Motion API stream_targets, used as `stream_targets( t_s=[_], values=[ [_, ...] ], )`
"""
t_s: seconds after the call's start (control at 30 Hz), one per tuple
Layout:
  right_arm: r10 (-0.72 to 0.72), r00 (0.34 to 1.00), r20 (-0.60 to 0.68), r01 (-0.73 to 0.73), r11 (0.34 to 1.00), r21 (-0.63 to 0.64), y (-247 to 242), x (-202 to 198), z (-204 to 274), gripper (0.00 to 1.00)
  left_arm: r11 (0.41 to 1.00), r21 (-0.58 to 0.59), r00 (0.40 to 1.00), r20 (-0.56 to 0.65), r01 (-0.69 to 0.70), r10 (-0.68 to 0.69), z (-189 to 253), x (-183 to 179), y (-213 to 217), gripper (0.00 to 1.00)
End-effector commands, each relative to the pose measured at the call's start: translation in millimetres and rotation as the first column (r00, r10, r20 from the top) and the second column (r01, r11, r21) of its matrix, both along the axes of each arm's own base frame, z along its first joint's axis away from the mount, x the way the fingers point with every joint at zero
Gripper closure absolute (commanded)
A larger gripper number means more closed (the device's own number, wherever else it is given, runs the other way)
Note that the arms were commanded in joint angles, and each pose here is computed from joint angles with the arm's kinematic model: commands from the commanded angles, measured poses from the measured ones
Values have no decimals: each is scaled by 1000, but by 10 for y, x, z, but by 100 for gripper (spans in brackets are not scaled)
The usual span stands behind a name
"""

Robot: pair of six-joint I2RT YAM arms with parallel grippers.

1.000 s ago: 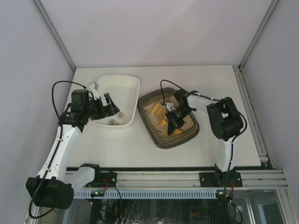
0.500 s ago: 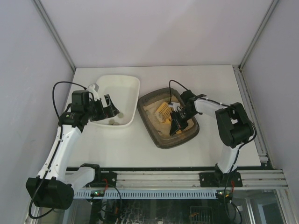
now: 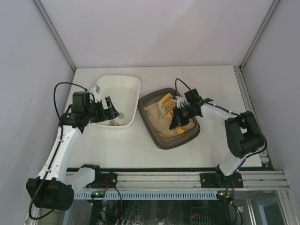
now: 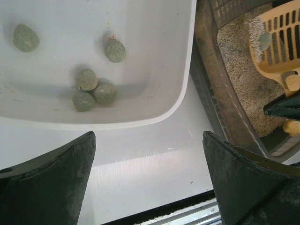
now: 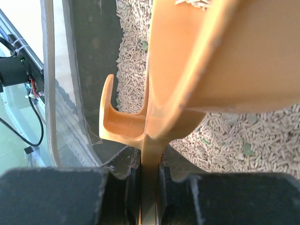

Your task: Clean the litter box

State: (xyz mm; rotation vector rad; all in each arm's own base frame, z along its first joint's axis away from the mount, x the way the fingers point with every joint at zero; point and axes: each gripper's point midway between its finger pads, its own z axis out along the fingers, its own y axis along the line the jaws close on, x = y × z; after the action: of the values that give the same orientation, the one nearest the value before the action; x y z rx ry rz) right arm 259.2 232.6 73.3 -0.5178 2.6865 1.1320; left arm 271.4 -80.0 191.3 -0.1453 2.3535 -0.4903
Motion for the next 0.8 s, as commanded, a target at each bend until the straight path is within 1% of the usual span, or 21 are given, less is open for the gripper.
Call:
stream_targets(
  t_s=[0.0, 0.1, 0.27, 0.43, 0.57, 0.63, 0.77],
  values=[
    [-41, 988, 147, 31, 997, 68, 22, 113, 232, 100, 999, 37, 1000, -11, 2, -2, -113, -44, 65, 0],
    [-51, 985, 163, 33, 993, 111, -25, 84, 326, 100, 1000, 30, 1000, -18, 1, 0, -143, -52, 56, 0],
    [-84, 981, 174, 35, 963, 269, -69, 42, 597, 100, 999, 33, 1000, -17, -3, 4, -163, -56, 64, 0],
    [-95, 979, 181, 27, 938, 346, -86, -11, 692, 100, 999, 36, 1000, -11, -4, 5, -175, -64, 71, 0],
    [-98, 973, 207, -5, 895, 447, -42, -56, 786, 100, 999, 45, 1000, -10, -6, 6, -197, -68, 86, 0],
    [-98, 966, 240, -35, 868, 495, -14, -86, 859, 100, 999, 48, 1000, -10, -7, 7, -205, -68, 91, 0],
    [-101, 959, 266, -68, 826, 560, 25, -110, 969, 100, 999, 51, 1000, -10, -9, 9, -214, -70, 99, 0]
  ],
)
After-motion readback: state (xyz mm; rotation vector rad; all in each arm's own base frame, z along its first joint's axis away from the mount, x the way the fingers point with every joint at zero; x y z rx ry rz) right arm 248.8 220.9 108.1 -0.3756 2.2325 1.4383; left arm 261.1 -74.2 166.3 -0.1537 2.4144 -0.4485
